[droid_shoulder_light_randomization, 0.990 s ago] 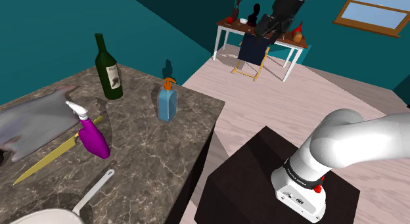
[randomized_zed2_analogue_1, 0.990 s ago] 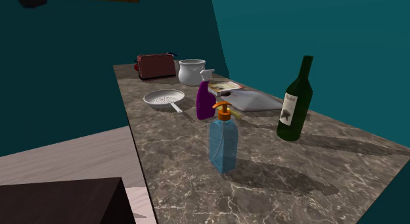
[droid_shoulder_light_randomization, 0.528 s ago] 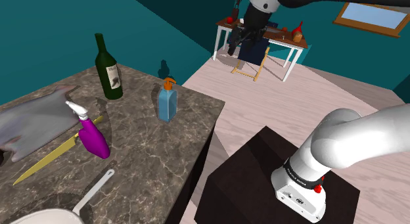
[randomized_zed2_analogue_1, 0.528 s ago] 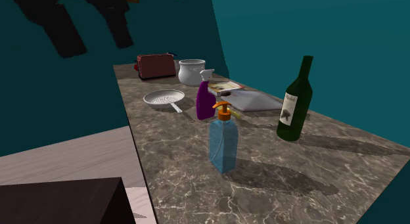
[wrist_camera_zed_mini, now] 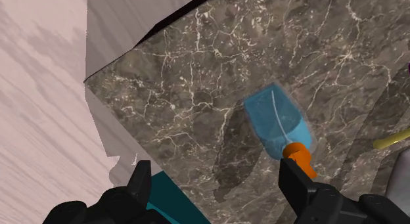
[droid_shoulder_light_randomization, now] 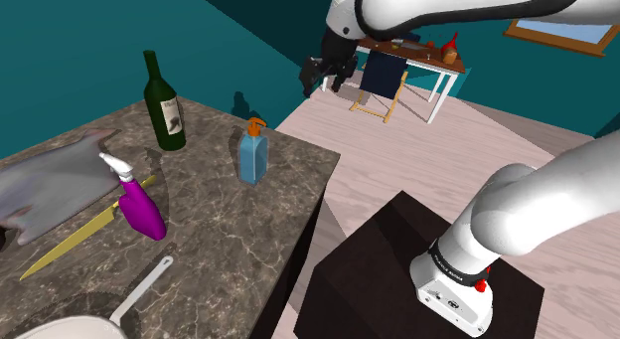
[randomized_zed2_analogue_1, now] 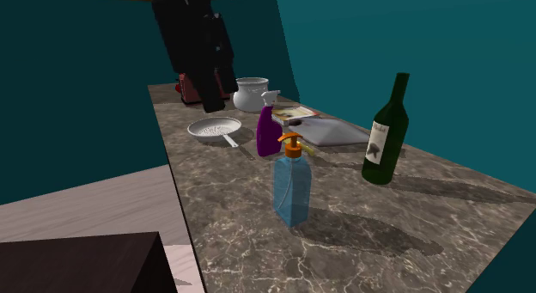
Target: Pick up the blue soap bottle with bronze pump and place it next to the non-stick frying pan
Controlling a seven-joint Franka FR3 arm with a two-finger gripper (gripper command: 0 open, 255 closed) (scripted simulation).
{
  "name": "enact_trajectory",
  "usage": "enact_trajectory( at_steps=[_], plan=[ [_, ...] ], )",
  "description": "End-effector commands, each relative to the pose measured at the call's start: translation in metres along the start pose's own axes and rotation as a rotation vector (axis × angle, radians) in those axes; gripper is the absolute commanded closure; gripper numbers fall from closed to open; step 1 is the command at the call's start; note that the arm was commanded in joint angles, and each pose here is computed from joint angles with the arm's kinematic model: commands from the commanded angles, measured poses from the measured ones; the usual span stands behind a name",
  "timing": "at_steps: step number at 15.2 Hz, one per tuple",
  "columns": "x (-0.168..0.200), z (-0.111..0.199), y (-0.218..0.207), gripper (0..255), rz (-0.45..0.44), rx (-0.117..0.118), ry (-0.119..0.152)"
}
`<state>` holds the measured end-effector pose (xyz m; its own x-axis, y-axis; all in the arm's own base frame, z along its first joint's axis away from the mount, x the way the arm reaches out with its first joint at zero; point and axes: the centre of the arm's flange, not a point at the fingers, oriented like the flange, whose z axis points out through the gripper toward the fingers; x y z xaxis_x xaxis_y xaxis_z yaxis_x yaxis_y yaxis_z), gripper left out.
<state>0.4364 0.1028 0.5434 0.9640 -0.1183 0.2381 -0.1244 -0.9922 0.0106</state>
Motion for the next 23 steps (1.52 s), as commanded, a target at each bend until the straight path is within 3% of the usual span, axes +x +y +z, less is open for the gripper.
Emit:
enact_trajectory(
  at_steps=[1,13,23],
  plan=[
    [0.011,0.015,-0.019,0,-0.002,0.002,0.0],
    [0.074,0.105,-0.131,0,-0.014,0.012,-0.002],
    [0.075,0.147,-0.134,0,-0.015,0.012,-0.002]
  ],
)
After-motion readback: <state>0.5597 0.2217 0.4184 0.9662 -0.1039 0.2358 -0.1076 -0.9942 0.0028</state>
